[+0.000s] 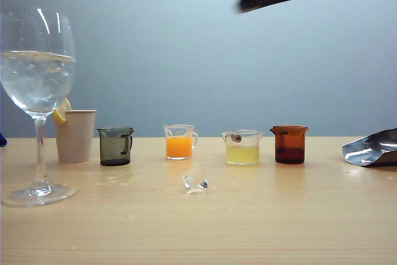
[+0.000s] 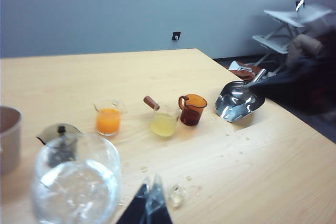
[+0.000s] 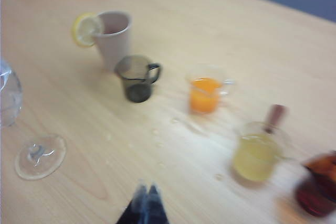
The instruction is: Pick up the first measuring cup from the left, pour the coconut rum inside into the goblet, and finally put the measuring cup back in its original place.
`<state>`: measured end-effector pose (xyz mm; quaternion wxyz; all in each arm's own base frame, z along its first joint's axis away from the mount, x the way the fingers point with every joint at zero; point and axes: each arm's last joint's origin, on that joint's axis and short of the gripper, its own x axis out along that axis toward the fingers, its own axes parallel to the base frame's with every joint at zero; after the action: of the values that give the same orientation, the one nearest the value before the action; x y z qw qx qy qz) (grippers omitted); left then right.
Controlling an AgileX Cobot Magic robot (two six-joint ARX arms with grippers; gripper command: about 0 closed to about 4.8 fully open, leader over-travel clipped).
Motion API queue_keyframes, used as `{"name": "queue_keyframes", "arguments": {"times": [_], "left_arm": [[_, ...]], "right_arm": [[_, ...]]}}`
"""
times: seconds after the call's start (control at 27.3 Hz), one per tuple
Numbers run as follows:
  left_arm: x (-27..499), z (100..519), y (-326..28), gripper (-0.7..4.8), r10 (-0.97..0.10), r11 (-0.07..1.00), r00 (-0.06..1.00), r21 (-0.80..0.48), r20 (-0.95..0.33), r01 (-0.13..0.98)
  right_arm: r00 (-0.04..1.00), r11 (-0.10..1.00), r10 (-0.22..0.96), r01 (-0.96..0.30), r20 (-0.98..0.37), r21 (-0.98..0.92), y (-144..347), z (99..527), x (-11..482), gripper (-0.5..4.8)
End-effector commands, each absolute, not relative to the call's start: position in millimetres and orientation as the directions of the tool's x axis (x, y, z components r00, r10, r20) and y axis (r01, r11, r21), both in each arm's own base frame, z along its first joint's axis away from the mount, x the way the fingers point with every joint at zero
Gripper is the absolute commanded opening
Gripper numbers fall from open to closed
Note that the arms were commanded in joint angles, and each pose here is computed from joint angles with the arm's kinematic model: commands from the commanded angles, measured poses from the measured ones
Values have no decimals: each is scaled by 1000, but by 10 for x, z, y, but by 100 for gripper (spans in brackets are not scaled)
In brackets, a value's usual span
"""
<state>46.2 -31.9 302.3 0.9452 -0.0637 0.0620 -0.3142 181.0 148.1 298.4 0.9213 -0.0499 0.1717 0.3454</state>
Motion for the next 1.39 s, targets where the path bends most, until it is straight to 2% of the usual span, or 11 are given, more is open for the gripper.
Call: {"name": "queue_keyframes", "arguments": {"times": [0.04,0.26,0.44,0.7,0.88,0.95,1.1,1.39], "left_arm": [[514,2845,-359,-6,-620,771,783,-221,-47,598],[625,2449,-439,-6,-643,749,760,-277,-89,601],[685,2226,-459,-6,-600,787,790,-271,-129,554],[723,1977,-506,-6,-612,776,784,-265,-99,572],[742,1777,-526,-6,-610,779,786,-261,-104,570],[761,1664,-536,-6,-603,791,789,-217,-120,572],[784,1510,-556,-6,-608,790,780,-219,-151,573],[786,1512,-554,-6,-602,796,784,-176,-150,578]], "right_arm": [[737,768,626,-640,-255,34,1219,2993,1564,-6],[769,781,621,-624,-152,30,849,2743,1138,-6],[761,771,634,-635,-139,43,681,2398,901,2],[767,771,637,-635,-71,57,571,2095,743,-1],[809,810,586,-584,-50,55,521,1990,704,-1],[810,812,583,-580,-65,59,509,1936,691,-1],[811,817,576,-574,-100,57,512,1878,697,-1],[806,816,578,-571,-129,89,534,1752,723,-1]]}}
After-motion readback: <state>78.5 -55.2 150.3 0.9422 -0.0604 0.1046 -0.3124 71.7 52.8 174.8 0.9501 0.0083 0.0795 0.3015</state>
